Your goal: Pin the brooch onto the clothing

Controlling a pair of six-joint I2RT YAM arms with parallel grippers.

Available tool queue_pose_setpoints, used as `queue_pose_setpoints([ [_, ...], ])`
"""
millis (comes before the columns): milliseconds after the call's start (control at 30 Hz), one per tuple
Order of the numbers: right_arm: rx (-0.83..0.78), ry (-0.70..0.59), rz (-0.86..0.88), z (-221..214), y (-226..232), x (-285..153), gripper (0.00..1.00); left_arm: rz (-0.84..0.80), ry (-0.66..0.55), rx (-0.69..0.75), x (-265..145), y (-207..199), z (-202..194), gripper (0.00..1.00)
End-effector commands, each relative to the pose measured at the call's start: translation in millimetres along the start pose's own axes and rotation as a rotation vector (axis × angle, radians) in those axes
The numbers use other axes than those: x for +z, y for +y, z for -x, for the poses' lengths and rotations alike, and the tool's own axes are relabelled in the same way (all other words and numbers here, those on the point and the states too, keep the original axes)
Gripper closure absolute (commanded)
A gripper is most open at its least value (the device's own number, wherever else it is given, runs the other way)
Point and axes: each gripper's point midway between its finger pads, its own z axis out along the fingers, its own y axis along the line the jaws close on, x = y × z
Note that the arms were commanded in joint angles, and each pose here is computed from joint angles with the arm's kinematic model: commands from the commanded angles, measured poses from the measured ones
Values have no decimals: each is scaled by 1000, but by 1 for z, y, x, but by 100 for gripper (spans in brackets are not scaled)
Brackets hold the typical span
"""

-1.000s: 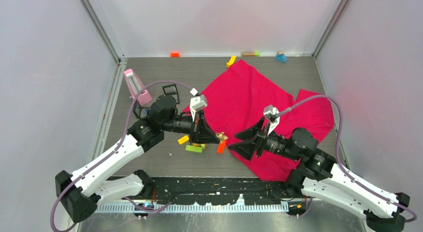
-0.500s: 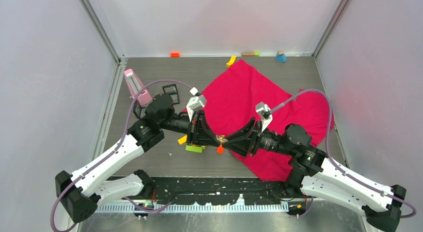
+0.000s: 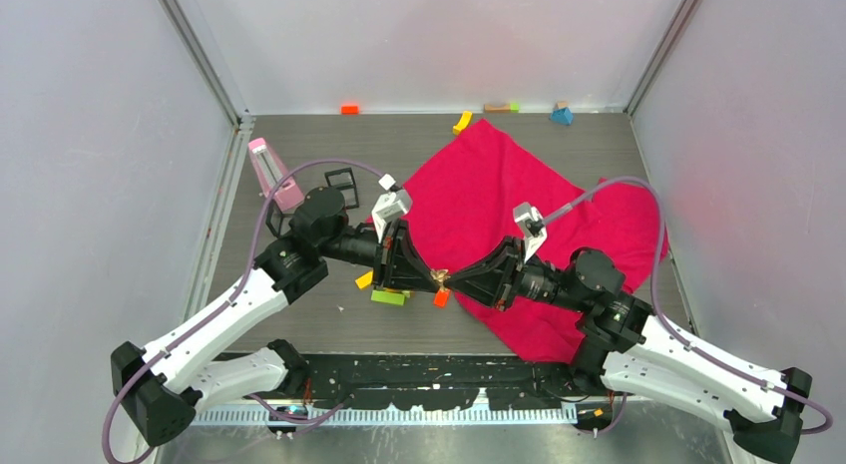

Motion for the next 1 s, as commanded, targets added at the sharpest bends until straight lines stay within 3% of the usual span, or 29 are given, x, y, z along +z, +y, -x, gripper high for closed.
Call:
queue_pose_setpoints([
  [0,1,-62,-106,18,-16,7,84,-38,-13,41,-1,-8,6,100],
  [200,27,-30,-267,11,-49,14,88,-39,-5,33,0,-6,4,100],
  [367,26,1,-256,6,-50,23,88,13,2,8,0,4,1,100],
  [567,12,-17,-197,14,-34,17,69,271,19,-32,-11,51,-2,100],
  [767,-9,-51,-230,28,-27,-3,41,323,-2,-137,-19,76,0,100],
  [967,-41,-109,-415,49,-46,-27,30,316,-21,-220,-23,86,2,100],
])
